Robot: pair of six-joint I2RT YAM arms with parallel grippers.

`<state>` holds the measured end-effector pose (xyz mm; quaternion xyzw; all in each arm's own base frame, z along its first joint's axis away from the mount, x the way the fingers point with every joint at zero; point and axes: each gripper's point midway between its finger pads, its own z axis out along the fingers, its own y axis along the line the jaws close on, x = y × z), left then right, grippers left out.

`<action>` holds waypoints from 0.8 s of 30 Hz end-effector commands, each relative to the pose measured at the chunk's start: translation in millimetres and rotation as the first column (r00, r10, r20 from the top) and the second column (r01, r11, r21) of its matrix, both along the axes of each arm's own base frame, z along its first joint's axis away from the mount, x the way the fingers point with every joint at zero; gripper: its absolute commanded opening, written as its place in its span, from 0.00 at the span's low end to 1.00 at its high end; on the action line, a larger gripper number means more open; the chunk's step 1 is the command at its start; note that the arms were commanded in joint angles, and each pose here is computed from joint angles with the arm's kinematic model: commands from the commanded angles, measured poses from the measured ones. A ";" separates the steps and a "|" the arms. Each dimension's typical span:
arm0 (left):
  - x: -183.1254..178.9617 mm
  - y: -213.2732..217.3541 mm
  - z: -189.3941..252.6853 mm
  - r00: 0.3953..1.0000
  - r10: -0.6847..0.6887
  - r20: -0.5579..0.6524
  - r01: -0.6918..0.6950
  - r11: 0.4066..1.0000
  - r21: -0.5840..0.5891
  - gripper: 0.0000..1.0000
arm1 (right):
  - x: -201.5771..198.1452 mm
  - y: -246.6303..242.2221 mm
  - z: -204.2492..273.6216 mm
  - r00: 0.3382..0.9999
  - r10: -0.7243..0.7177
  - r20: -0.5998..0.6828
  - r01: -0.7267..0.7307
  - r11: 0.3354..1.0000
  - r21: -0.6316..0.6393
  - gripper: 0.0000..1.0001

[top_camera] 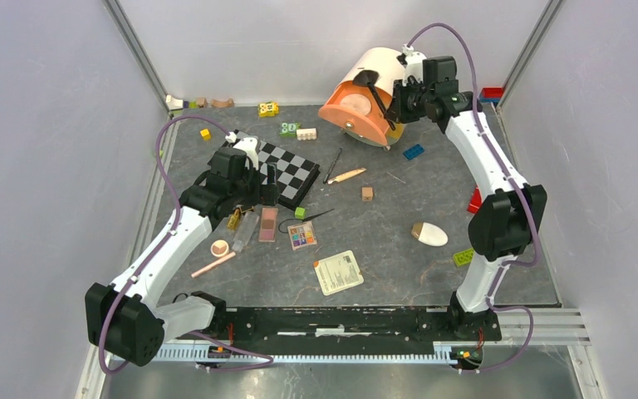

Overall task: Organize the makeup
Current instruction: Place the makeup brush in the drawer.

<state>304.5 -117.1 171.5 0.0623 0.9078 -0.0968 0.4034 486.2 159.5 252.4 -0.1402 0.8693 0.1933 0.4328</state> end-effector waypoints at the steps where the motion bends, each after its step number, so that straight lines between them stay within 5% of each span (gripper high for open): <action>1: 3.6 -1.8 6.8 0.999 -0.020 0.032 0.020 1.000 -0.004 1.00 | 1.1 8.7 8.0 0.999 0.039 0.016 -0.038 0.999 -0.017 0.00; 24: 3.4 -2.0 4.5 0.999 -0.021 0.025 0.021 1.000 -0.003 1.00 | -2.5 3.0 -4.1 0.999 0.037 -0.036 -0.041 0.993 -0.113 0.01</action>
